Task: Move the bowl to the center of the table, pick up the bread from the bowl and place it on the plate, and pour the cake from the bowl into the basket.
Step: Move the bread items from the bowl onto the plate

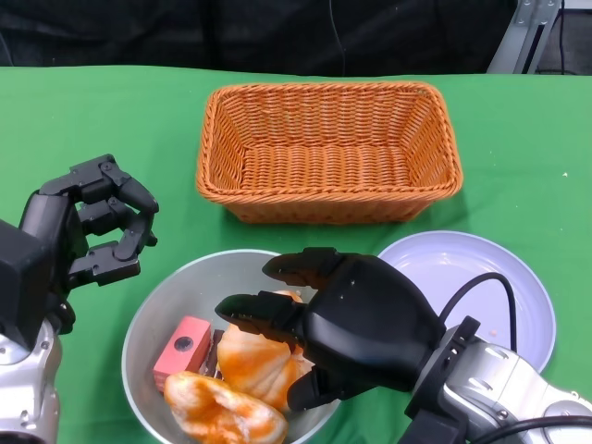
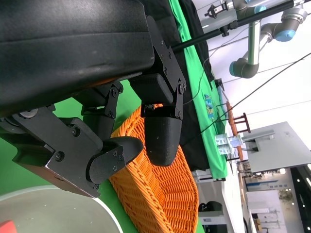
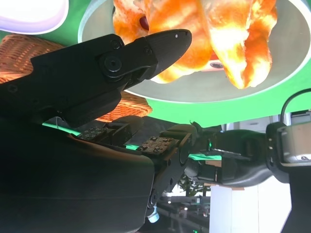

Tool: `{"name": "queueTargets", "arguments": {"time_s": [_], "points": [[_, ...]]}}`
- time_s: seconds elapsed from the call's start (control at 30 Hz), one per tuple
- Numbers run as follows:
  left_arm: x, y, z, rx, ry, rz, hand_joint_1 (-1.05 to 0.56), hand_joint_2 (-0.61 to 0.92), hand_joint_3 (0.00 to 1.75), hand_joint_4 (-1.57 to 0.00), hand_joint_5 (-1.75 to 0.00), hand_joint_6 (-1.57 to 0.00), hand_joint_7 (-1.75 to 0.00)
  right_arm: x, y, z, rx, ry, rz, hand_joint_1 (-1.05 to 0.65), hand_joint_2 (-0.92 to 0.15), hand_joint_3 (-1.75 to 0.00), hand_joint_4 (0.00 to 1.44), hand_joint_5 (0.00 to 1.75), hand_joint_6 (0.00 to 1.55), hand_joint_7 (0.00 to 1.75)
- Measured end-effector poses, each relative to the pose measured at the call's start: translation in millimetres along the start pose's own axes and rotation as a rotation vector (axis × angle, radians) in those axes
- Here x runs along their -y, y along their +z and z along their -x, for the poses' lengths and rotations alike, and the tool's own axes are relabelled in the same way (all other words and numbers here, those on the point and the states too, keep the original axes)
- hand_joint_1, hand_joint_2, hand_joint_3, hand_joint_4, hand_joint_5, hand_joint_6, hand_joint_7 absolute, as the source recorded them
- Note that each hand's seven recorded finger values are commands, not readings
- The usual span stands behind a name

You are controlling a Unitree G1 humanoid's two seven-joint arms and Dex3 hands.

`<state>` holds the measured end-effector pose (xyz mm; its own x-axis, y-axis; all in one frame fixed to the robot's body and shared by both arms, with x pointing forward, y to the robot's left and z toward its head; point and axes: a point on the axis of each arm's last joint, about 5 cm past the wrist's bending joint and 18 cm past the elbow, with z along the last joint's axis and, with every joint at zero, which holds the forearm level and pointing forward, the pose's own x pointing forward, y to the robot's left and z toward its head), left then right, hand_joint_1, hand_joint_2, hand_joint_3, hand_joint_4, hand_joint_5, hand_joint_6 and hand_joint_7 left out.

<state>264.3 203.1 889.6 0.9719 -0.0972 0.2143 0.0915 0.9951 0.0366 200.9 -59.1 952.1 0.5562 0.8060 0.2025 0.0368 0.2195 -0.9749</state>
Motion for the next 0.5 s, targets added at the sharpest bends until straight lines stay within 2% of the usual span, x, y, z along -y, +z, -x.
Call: {"name": "queueTargets", "arguments": {"time_s": [0.3, 0.5], "points": [[-0.3, 0.5, 2, 0.015, 0.005, 0.022, -0.04, 0.56, 1.05, -0.79, -1.5, -0.86, -1.27, -15.6, 0.3, -0.4, -0.011, 0.053, 0.04, -0.97, -0.92, -0.08, 0.55, 0.02, 0.53, 0.01], [2.1, 4.6, 0, 0.039, -0.01, 0.013, -0.06, 0.52, 1.09, -0.79, -1.49, -0.87, -1.26, -20.5, -2.9, 1.0, -0.043, 0.085, 0.047, -0.97, -0.92, -0.1, 0.55, 0.01, 0.54, 0.01]]}}
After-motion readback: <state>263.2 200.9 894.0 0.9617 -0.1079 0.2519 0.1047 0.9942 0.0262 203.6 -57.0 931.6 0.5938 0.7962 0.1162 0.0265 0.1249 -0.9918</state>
